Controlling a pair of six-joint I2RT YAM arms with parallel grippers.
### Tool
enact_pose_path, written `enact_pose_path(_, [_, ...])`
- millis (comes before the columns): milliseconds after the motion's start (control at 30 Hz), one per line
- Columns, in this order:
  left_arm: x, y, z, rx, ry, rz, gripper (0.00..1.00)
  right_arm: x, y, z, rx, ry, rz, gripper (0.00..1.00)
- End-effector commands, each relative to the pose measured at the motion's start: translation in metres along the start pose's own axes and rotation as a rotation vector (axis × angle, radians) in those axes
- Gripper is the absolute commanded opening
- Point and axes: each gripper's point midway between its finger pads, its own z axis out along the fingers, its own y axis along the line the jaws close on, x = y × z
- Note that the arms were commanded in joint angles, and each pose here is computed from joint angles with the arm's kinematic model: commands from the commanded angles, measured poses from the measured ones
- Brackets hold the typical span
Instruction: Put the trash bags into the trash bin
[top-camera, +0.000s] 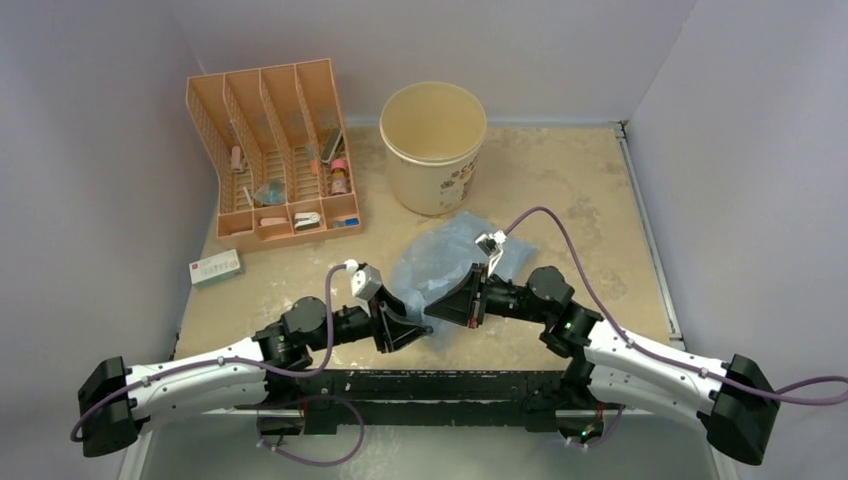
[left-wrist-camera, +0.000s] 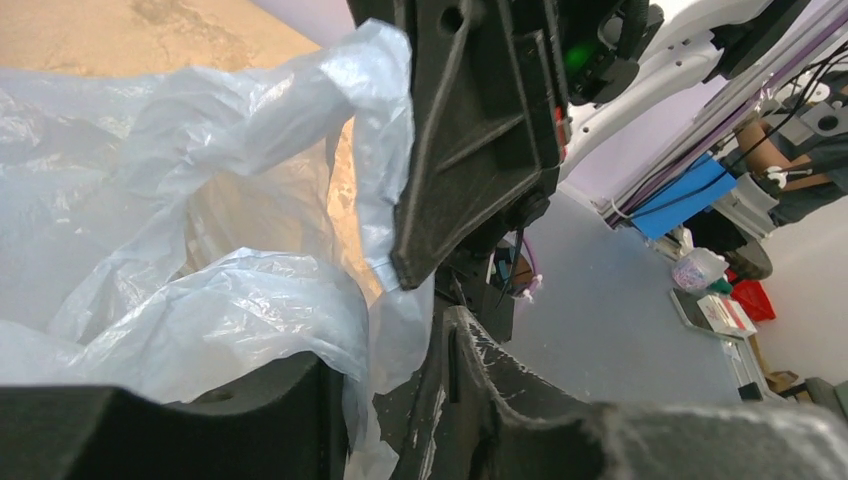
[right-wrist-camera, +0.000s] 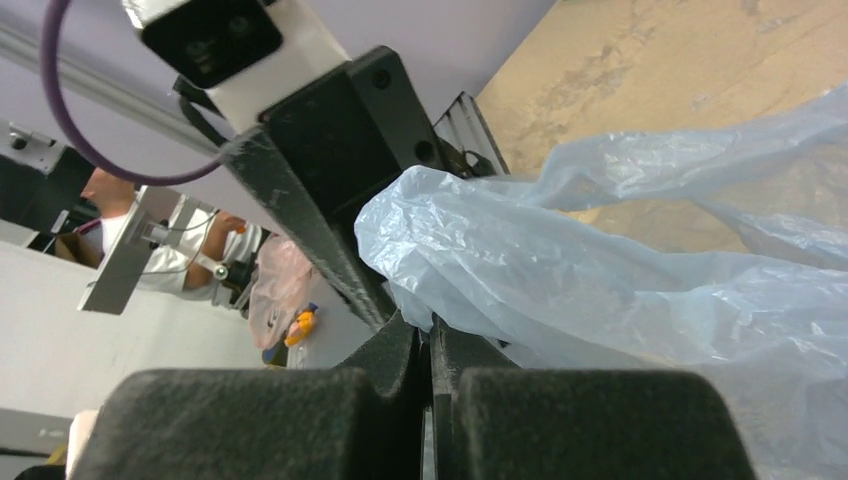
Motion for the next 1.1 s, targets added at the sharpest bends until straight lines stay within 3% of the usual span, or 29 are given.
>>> enact_pose_path(0, [-0.006,-0.012,0.004,0.067,-0.031,0.003,0.30,-0.012,0.038,-0.006,-0.151,-0.033,-0.052,0.02])
enact_pose_path(233, [-0.009,-0.018,0.008,0.113,-0.043,0.028,0.01,-0.018,0.042,-0.004,-0.162,-0.042,-0.064,0.14])
enact_pose_path(300, [-0.009,-0.020,0.009,0.122,-0.049,0.032,0.00,-0.017,0.040,-0.002,-0.155,-0.034,-0.058,0.18])
enact_pose_path(433, [-0.004,-0.021,0.009,0.137,-0.032,0.032,0.00,-0.035,0.029,0.000,-0.050,-0.113,-0.046,0.39])
enact_pose_path(500, [-0.001,-0.019,0.010,0.133,-0.026,0.026,0.00,-0.047,0.027,0.000,-0.008,-0.156,-0.058,0.45])
enact_pose_path(633, [0.000,-0.017,0.011,0.127,-0.031,0.020,0.00,-0.056,0.029,0.001,0.018,-0.169,-0.080,0.42])
enact_pose_path(767, [-0.002,-0.013,0.012,0.103,-0.044,0.010,0.00,-0.043,0.033,0.005,-0.026,-0.097,-0.079,0.36])
enact_pose_path(933, [-0.007,-0.008,0.008,0.068,-0.077,-0.002,0.00,-0.033,0.030,0.000,-0.010,-0.073,-0.092,0.44])
enact_pose_path(1067, [-0.009,-0.008,0.004,0.062,-0.091,-0.001,0.00,-0.028,0.028,0.000,-0.005,-0.036,-0.109,0.40])
